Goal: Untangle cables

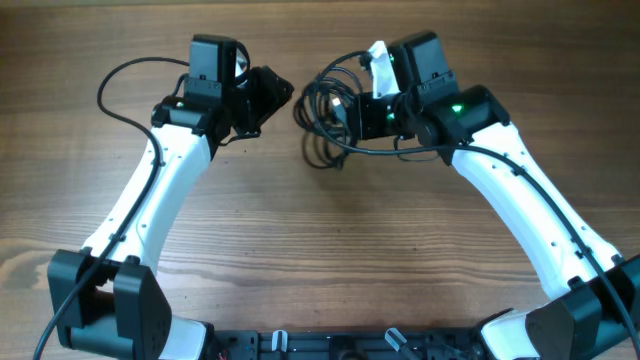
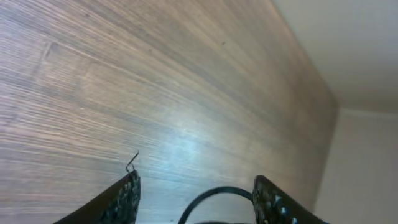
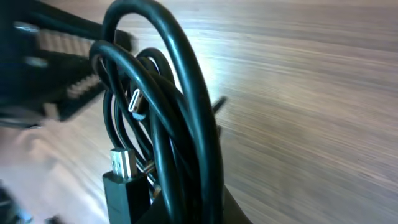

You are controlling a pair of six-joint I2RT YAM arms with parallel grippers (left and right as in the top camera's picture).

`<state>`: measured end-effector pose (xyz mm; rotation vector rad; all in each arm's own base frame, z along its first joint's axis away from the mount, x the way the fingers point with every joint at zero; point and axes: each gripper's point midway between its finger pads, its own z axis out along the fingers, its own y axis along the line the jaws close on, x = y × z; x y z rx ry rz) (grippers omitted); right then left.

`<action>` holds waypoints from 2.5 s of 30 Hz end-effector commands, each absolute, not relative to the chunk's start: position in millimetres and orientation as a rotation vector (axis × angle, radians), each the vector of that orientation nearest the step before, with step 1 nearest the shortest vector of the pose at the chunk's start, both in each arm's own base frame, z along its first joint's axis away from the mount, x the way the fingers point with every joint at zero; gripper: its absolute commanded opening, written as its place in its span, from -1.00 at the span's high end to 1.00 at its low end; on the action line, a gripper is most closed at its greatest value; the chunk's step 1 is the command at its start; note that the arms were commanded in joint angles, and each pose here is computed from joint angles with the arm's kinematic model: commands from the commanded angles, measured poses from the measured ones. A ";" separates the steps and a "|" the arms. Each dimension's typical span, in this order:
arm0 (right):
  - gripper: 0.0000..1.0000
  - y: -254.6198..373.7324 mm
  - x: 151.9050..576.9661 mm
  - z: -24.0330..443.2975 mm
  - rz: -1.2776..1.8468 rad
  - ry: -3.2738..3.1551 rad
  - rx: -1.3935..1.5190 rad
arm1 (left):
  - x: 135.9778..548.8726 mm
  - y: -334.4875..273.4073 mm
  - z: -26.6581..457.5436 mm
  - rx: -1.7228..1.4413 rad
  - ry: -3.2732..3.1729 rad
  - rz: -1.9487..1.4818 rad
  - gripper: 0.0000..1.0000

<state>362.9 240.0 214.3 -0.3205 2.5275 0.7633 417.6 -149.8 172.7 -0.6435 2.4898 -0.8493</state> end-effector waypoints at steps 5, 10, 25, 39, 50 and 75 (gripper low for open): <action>0.88 264.7 350.2 221.5 0.911 2.530 -0.318 | 414.3 -159.2 187.8 -0.444 2.483 -0.867 -0.33; 0.88 264.0 350.5 220.7 0.897 2.525 -0.337 | 429.9 -144.1 204.9 -0.350 2.396 -0.934 -0.91; 0.88 269.9 341.3 222.4 0.956 2.524 -0.407 | 394.8 -179.7 199.4 0.212 2.344 -1.451 -0.84; 0.87 283.9 327.3 233.3 1.120 2.502 -0.467 | 393.5 -204.8 169.0 0.237 2.450 -1.328 -0.25; 0.88 289.3 330.3 241.3 1.177 2.480 -0.428 | 403.0 -204.7 146.0 0.033 2.571 -1.110 0.47; -0.64 246.8 349.1 231.3 0.742 2.541 -0.389 | 422.5 -144.3 191.9 -0.936 2.444 -1.733 0.92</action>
